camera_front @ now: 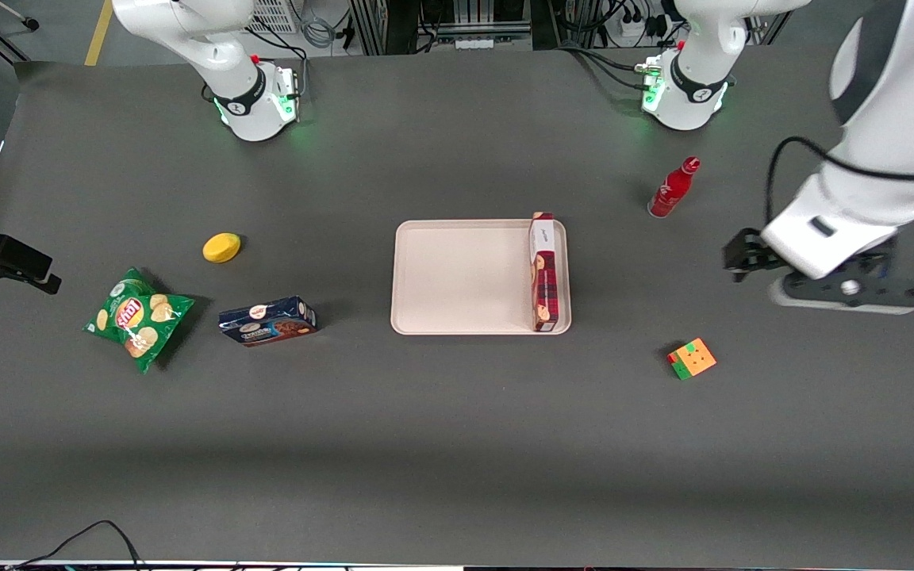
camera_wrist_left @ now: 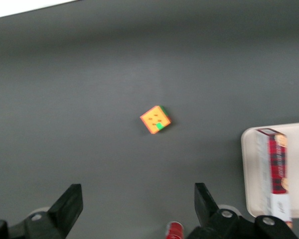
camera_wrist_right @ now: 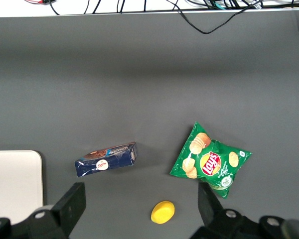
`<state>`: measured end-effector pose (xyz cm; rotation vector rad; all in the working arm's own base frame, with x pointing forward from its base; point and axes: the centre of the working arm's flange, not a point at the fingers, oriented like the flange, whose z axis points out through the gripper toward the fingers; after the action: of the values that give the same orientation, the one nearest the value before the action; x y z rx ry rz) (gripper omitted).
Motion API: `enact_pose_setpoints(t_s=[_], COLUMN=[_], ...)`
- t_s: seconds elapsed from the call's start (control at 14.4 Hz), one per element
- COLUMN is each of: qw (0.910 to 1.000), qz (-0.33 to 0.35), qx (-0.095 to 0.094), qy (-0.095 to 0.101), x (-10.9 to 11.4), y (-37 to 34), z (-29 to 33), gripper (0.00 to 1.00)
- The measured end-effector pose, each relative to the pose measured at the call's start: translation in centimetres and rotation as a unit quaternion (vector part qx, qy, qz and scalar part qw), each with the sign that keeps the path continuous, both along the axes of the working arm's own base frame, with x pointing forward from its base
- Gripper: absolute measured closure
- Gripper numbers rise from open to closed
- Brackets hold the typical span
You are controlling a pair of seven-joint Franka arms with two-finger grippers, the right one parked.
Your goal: Place red cookie box on tray
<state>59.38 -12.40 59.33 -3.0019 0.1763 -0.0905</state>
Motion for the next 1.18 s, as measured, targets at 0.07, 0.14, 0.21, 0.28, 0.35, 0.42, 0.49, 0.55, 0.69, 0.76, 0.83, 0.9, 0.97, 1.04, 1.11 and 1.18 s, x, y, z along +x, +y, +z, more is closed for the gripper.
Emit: enact_pose_setpoints(t_s=[0.07,0.14,0.21,0.28,0.35,0.42,0.49,0.55,0.69,0.76,0.83,0.9,0.97,1.04,1.11,1.18], qw=[0.9999,0.9998,0.9996,0.9996,0.9996,0.9996,0.9996,0.9996,0.9996,0.9996,0.9995,0.9990,0.9980,0.9972,0.9967,0.9965], qz=[0.008,0.008,0.008,0.010,0.011,0.010,0.009,0.007,0.005,0.004,0.004,0.007,0.012,0.015,0.016,0.017], qx=[-0.006,-0.013,-0.018,-0.021,-0.022,-0.022,-0.023,-0.023,-0.023,-0.023,-0.029,-0.043,-0.061,-0.072,-0.078,-0.081], qy=[-0.009,-0.016,-0.018,-0.017,-0.015,-0.012,-0.012,-0.012,-0.014,-0.014,-0.013,-0.012,-0.010,-0.011,-0.014,-0.014], x=[-0.6,-1.1,-1.5,-1.7,-1.7,-1.7,-1.6,-1.6,-1.6,-1.6,-1.7,-1.7,-1.7,-1.7,-1.6,-1.6], y=[1.5,3.1,4.7,5.8,6.3,6.4,6.3,6.1,5.8,5.7,5.5,5.3,5.0,4.8,4.7,4.7], z=[-0.4,-1.2,-2.3,-3.4,-4.3,-5.0,-5.3,-5.4,-5.3,-5.3,-5.3,-5.3,-5.2,-5.0,-4.4,-3.8], gripper=[0.00,0.00,0.00,0.00,0.00,0.00,0.00,0.00,0.00,0.00,0.00,0.00,0.00,0.00,0.00,0.00])
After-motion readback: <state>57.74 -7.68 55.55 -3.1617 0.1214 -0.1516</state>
